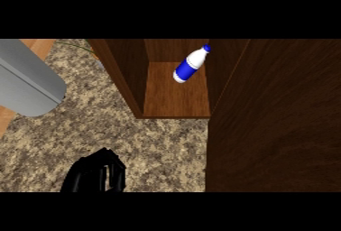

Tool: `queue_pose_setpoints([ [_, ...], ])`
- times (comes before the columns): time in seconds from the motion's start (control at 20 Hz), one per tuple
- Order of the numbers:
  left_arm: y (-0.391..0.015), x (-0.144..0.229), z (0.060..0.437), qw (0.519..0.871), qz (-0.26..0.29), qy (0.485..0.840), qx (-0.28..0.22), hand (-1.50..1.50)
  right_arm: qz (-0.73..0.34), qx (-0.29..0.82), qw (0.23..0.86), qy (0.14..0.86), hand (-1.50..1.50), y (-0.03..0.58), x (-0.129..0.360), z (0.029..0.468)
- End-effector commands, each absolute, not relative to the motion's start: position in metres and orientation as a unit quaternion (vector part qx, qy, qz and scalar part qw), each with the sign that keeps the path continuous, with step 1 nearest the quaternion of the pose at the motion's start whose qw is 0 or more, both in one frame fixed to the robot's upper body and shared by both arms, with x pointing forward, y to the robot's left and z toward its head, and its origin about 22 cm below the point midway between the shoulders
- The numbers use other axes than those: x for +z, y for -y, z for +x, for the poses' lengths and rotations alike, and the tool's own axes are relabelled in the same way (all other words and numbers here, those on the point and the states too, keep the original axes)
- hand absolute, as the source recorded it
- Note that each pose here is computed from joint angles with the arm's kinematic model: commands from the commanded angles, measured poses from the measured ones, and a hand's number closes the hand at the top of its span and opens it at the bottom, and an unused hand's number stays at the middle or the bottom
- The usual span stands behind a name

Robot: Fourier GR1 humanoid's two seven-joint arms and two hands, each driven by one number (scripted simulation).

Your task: Pick up the bottled water, place it into the cabinet and close the cabinet

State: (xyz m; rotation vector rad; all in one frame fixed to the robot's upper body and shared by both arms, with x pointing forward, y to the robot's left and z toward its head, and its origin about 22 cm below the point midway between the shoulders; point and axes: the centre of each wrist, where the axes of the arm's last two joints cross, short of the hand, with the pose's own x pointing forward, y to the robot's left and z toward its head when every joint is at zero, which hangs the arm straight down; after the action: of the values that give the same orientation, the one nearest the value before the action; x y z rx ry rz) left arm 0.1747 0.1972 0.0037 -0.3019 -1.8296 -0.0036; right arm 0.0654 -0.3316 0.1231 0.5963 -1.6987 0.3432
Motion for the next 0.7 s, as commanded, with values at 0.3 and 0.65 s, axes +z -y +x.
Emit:
queue_pose_setpoints([
  [0.3,-0.265,0.035,0.159,0.591,-0.127,0.797,0.018,-1.5,0.257,0.285,0.543,0.747,1.5,0.287,0.175,0.054],
  [0.65,-0.296,0.042,0.146,0.588,-0.096,0.803,0.024,-1.5,0.293,0.311,0.534,0.73,1.5,0.272,0.179,0.057],
])
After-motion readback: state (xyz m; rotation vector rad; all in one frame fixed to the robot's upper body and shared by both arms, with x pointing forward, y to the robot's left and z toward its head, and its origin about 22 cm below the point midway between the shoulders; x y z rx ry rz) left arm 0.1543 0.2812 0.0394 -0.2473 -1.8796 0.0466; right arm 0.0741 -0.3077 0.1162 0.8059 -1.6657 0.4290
